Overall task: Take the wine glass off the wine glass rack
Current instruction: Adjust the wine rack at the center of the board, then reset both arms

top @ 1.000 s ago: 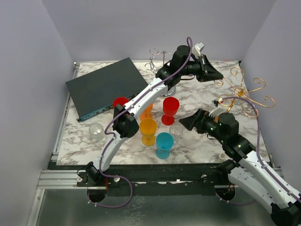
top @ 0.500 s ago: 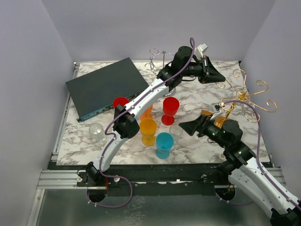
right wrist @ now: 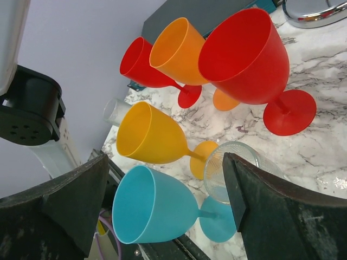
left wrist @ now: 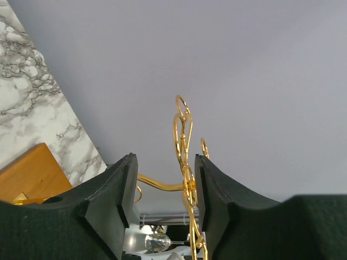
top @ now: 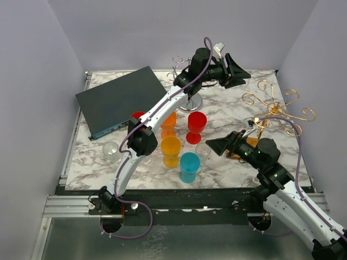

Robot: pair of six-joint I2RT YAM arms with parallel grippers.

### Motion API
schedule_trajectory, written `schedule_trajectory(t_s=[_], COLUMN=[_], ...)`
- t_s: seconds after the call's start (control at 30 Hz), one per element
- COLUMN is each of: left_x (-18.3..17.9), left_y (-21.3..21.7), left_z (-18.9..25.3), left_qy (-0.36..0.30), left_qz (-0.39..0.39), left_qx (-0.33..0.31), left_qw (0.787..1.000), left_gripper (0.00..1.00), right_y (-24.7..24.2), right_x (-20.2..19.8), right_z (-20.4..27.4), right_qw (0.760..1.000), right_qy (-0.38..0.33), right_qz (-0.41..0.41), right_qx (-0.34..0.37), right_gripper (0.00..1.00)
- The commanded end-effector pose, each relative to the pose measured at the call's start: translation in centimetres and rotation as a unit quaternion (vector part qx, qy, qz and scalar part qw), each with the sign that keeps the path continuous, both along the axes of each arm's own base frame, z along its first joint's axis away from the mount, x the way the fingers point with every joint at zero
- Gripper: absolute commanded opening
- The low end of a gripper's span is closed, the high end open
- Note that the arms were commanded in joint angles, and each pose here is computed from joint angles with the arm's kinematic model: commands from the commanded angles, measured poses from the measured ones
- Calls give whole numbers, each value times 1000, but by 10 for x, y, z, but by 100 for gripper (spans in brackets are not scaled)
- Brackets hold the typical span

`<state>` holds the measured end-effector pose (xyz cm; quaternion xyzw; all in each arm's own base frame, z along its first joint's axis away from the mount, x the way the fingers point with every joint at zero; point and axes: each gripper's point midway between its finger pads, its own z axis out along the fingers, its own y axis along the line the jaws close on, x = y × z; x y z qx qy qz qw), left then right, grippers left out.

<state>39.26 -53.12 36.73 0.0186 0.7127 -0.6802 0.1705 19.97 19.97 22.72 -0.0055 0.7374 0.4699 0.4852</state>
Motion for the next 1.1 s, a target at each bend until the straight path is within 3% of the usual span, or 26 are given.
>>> schedule_trajectory(t_s=[0.0, 0.33, 0.57, 0.63, 1.07], left_x=[-11, -31, -36, -36, -75], left_y=[5, 10, 35, 45, 171], left_z=[24, 18, 26, 30, 24], left_qy=[-24, -42, -92, -108, -208], left_qz=[3, -4, 38, 57, 202], left_qx=[-10, 21, 58, 74, 221], left_qw=[1000, 999, 993, 990, 931], left_gripper=[52, 59, 86, 98, 99], right_y=[2, -4, -5, -4, -2], right_x=[1, 8, 7, 7, 4], right_z=[41, 40, 44, 45, 58], right_qw=[996, 998, 998, 999, 998], right_qy=[-83, -57, -50, -47, -44], right_qz=[8, -21, -22, -20, -14], right_qx=[17, 11, 10, 12, 32], right_gripper=[92, 99, 100, 100, 100])
